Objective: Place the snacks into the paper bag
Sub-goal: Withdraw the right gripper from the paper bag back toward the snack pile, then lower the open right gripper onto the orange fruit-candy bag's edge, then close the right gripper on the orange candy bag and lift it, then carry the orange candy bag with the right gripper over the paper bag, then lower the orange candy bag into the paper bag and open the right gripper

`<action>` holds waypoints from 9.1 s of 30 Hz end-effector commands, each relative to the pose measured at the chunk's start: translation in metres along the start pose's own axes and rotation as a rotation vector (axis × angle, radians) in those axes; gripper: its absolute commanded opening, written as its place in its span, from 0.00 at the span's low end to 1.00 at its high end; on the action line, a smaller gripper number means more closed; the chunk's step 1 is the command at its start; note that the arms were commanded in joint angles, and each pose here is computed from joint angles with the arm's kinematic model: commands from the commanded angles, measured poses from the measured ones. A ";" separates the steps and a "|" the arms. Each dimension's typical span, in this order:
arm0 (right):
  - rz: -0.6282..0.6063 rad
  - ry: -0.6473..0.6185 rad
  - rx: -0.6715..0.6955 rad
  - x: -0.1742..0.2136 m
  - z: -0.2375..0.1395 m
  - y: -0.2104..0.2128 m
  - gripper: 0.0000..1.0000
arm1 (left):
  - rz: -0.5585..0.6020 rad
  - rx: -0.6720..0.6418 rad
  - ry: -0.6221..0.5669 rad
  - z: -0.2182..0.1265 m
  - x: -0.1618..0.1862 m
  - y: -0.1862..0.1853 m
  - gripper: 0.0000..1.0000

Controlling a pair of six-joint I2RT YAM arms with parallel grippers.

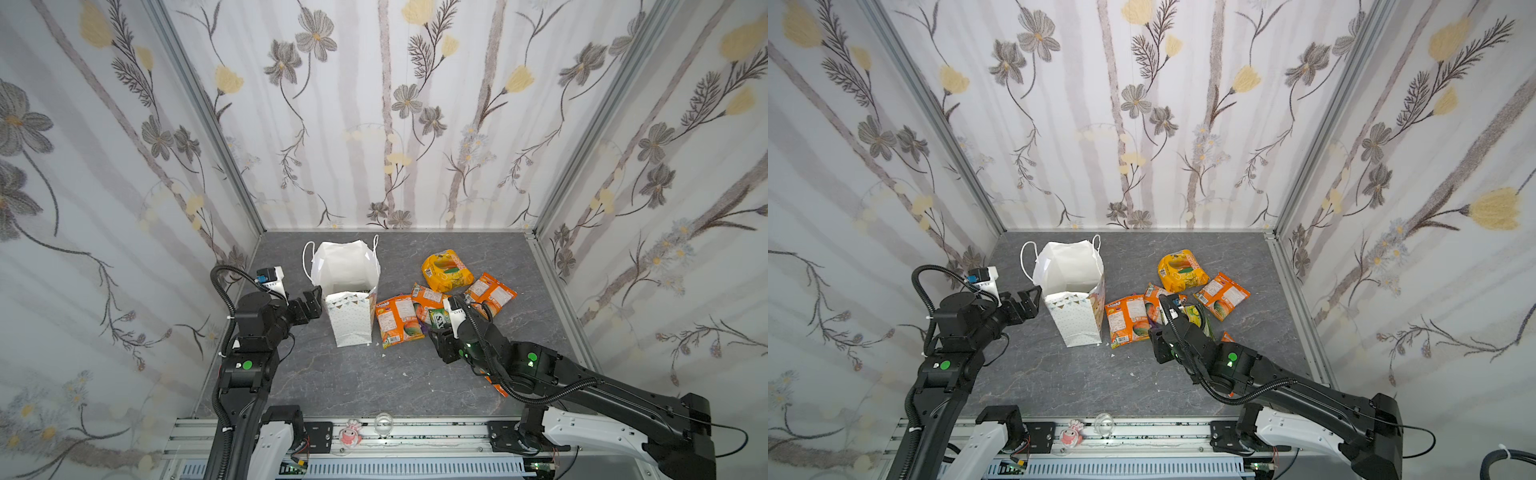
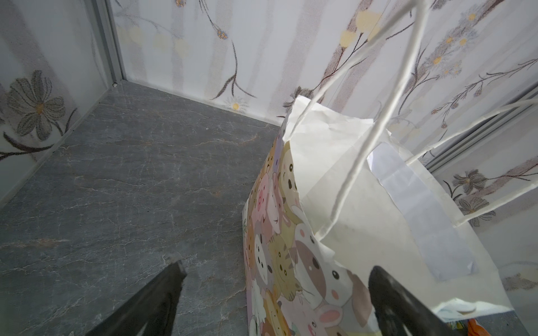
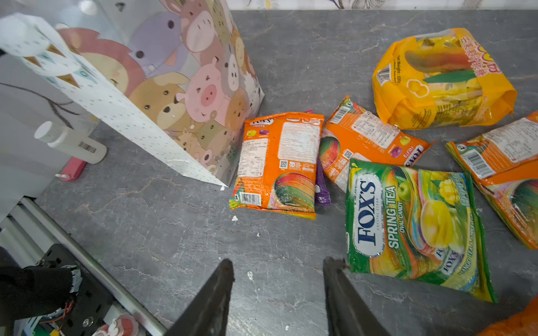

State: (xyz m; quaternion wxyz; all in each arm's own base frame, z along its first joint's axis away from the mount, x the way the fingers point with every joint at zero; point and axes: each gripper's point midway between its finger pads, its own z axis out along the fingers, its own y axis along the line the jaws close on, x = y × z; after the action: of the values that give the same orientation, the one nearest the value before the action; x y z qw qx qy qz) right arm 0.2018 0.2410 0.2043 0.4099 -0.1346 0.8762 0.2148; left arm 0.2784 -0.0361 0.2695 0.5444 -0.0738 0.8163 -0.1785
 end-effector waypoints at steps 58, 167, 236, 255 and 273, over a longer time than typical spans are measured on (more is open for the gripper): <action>0.167 0.145 -0.230 0.066 0.130 -0.028 0.80 | -0.047 0.107 -0.031 0.022 -0.025 -0.018 1.00; -0.145 -0.028 -0.250 -0.076 0.006 0.061 0.00 | -0.036 0.056 -0.050 0.015 -0.027 -0.011 1.00; -0.333 -0.343 -0.334 -0.242 0.006 0.212 0.00 | -0.047 0.095 -0.046 0.015 -0.024 -0.017 1.00; -0.365 -0.270 -0.294 -0.238 0.069 0.212 0.00 | -0.050 0.111 -0.029 0.018 -0.021 -0.019 1.00; -0.357 -0.232 -0.352 -0.223 0.107 0.232 0.00 | -0.054 0.089 -0.037 0.017 -0.023 -0.015 1.00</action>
State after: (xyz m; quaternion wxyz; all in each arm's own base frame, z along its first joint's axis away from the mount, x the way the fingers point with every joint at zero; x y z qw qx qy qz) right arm 0.3179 0.4989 0.3584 0.4900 -0.3385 0.7567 0.2696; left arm 0.2998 -0.0476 0.2829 0.5469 -0.0750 0.8019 -0.2288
